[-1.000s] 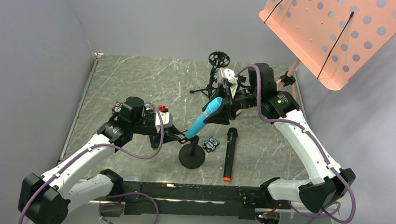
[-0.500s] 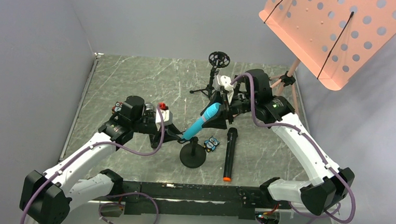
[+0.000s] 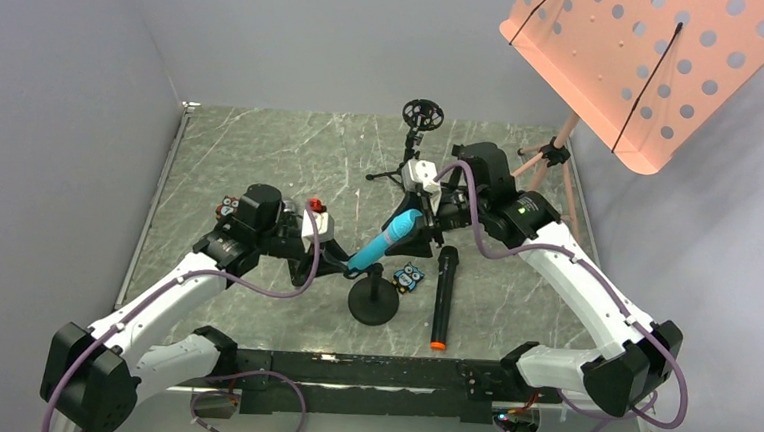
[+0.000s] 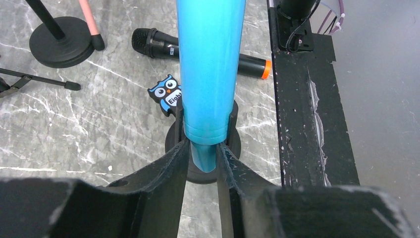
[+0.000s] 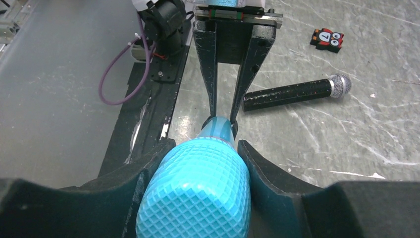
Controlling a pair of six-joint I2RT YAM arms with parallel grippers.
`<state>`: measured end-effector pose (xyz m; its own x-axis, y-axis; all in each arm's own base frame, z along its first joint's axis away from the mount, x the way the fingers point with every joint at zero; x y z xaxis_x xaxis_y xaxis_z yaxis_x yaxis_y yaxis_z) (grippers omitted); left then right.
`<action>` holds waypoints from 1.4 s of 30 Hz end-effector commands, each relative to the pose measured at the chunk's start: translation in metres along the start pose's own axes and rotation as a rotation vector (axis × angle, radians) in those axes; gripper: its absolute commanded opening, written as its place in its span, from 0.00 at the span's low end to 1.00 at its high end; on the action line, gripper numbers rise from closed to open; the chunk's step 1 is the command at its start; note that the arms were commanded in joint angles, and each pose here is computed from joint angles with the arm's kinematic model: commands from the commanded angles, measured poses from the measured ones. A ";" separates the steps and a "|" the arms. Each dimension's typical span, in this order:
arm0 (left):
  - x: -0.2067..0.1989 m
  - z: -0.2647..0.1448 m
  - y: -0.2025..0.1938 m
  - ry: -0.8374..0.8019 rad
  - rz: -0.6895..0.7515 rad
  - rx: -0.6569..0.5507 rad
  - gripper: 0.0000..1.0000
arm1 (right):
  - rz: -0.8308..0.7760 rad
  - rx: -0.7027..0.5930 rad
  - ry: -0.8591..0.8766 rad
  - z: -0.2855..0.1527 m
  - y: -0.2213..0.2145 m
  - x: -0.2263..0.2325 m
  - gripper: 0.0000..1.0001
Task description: Attach the microphones to the stand
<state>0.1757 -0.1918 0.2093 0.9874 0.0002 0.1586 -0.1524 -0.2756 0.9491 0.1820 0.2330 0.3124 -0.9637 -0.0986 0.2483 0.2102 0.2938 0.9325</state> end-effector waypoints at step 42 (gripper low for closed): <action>-0.027 -0.043 0.011 0.347 -0.107 -0.051 0.99 | 0.178 0.304 0.025 0.062 -0.083 -0.028 0.11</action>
<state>0.1442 -0.1483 0.2231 0.9174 0.3722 0.1406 -0.0445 -0.2552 0.9659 0.1842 0.2830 0.2515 -0.9325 -0.1542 0.3267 0.2305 0.4424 0.8667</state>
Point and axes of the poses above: each gripper's point midway between its finger pads, its own z axis out along the fingers, its own x axis along the line the jaws close on, y = z × x, the point moved 6 cm from there along -z, back along the fingers, and after that the axes turned 12 degrees about z, right-handed, at the moved point
